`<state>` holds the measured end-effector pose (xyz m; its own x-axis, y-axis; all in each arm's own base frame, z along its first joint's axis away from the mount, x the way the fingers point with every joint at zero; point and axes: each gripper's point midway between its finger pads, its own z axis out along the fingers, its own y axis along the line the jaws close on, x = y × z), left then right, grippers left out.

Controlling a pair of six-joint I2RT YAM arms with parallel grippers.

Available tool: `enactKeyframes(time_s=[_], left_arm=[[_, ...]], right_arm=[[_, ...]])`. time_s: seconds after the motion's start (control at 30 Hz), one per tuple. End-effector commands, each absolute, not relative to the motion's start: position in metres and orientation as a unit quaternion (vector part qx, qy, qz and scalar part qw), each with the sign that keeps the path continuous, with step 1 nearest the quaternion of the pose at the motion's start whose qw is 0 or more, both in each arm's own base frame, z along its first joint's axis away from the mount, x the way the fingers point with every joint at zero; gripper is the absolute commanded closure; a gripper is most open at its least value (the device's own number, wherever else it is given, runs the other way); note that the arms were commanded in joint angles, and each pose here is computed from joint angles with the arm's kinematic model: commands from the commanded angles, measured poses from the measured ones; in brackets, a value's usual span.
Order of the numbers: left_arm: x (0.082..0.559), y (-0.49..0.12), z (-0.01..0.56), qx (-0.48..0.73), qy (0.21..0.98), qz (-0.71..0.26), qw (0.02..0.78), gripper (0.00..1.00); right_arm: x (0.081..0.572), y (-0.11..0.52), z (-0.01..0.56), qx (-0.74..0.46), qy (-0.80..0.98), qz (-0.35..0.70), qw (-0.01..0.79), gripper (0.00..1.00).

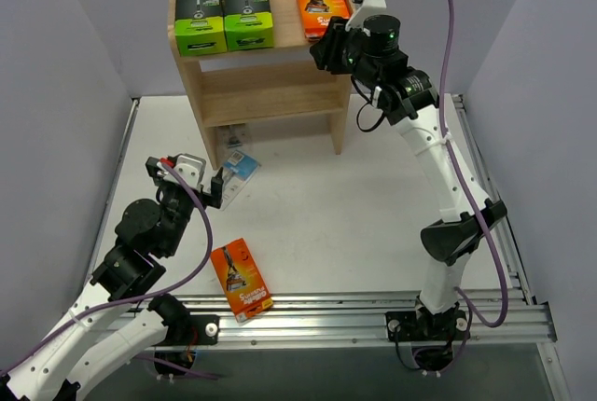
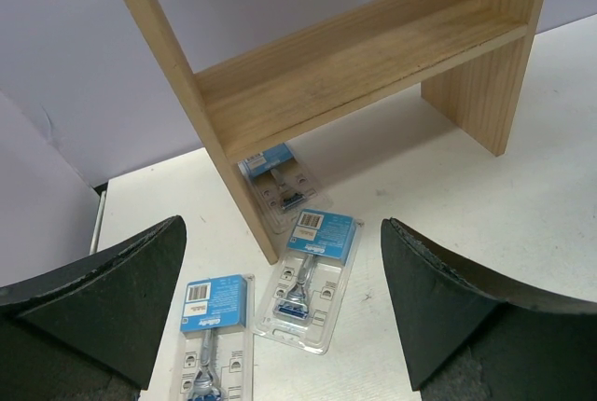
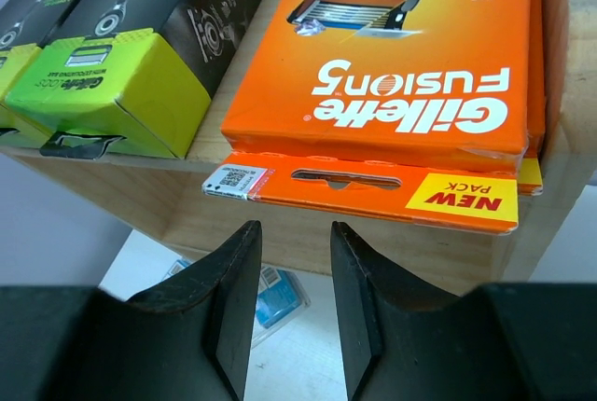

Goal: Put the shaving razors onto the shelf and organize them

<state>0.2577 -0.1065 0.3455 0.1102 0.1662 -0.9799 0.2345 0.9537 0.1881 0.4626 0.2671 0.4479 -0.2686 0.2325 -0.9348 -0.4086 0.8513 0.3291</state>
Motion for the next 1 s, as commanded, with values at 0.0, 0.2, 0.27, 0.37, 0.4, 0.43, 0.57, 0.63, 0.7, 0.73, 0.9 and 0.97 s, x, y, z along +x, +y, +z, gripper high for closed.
enactKeyframes(time_s=[0.0,0.2,0.27,0.37,0.4,0.43,0.57,0.63,0.7,0.73,0.9,0.97], left_arm=[[0.256,-0.109,0.358,0.138,0.652,-0.041,0.745,0.06],[0.254,-0.112,0.358,0.145,0.649,-0.046,0.745,0.06],[0.253,-0.113,0.359,0.145,0.648,-0.046,0.746,0.06],[0.253,-0.114,0.357,0.148,0.650,-0.047,0.744,0.06],[0.253,-0.115,0.357,0.149,0.650,-0.047,0.743,0.06],[0.252,-0.115,0.358,0.150,0.649,-0.048,0.744,0.06],[0.252,-0.116,0.357,0.152,0.649,-0.049,0.744,0.06],[0.252,-0.116,0.358,0.152,0.649,-0.049,0.744,0.06],[0.251,-0.116,0.357,0.153,0.650,-0.049,0.743,0.06],[0.252,-0.116,0.357,0.153,0.650,-0.049,0.743,0.06],[0.251,-0.117,0.357,0.154,0.650,-0.049,0.742,0.06],[0.251,-0.117,0.358,0.154,0.649,-0.050,0.743,0.06]], right_arm=[[0.450,0.267,0.491,-0.059,0.709,0.292,0.638,0.68],[0.468,0.262,0.496,-0.038,0.700,0.291,0.651,0.69],[0.475,0.259,0.496,-0.027,0.699,0.291,0.652,0.69],[0.485,0.254,0.498,-0.015,0.694,0.297,0.656,0.69],[0.489,0.255,0.495,-0.017,0.694,0.300,0.654,0.69],[0.491,0.252,0.498,-0.014,0.692,0.301,0.656,0.69],[0.497,0.250,0.495,-0.009,0.692,0.303,0.655,0.69],[0.499,0.249,0.494,-0.007,0.693,0.303,0.654,0.69],[0.499,0.249,0.494,-0.006,0.693,0.304,0.653,0.68],[0.500,0.248,0.494,-0.006,0.693,0.303,0.654,0.68],[0.494,0.248,0.500,-0.009,0.689,0.311,0.655,0.68],[0.490,0.247,0.502,-0.010,0.688,0.314,0.655,0.68]])
